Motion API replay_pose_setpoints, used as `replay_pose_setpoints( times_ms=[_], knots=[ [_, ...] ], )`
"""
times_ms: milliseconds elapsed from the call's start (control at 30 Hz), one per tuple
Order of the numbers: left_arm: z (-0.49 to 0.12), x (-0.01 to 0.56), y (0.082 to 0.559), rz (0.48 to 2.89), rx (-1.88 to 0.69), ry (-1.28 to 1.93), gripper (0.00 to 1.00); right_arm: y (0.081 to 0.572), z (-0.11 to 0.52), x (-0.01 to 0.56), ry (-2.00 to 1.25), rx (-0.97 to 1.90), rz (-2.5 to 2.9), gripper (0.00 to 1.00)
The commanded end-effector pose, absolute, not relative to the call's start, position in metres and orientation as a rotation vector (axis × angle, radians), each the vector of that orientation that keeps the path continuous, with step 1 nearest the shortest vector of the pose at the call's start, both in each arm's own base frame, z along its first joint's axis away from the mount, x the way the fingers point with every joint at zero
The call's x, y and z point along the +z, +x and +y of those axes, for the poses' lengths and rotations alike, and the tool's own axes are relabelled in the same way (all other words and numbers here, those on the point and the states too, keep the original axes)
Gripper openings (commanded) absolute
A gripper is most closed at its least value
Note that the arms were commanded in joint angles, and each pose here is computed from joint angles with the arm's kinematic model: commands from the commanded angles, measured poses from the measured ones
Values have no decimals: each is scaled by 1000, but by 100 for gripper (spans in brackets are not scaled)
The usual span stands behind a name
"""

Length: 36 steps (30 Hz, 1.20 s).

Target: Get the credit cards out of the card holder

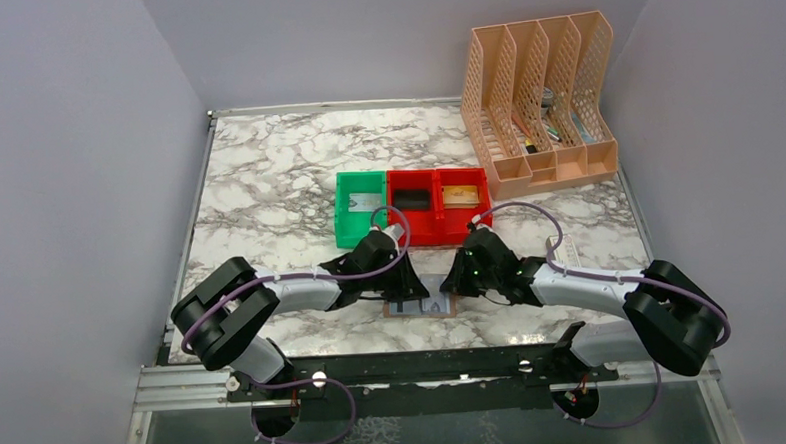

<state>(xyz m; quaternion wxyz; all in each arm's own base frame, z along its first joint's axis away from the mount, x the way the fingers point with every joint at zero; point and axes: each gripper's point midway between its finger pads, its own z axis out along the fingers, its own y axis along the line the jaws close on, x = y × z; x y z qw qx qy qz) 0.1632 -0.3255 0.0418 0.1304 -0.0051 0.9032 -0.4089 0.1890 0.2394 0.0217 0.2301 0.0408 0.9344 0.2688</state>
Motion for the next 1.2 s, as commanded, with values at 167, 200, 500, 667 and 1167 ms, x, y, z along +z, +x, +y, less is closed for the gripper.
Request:
replay_pose_setpoints(
  times_ms=[167, 200, 500, 667, 1167],
  knots=[
    [-330, 52, 160, 2582, -1302, -23, 12, 175, 217, -6, 136, 610, 2658, 12],
    [-329, 52, 159, 2584, -1301, -25, 10, 175, 217, -6, 137, 610, 2658, 12],
    [-322, 48, 160, 2586, -1282, -66, 0, 175, 216, -8, 140, 598, 2662, 12],
    [-315, 44, 160, 2592, -1267, -105, 0, 175, 216, -9, 140, 598, 2665, 12],
    [-310, 45, 161, 2585, -1268, -113, 0, 180, 235, 17, 31, 733, 2595, 12]
  ],
)
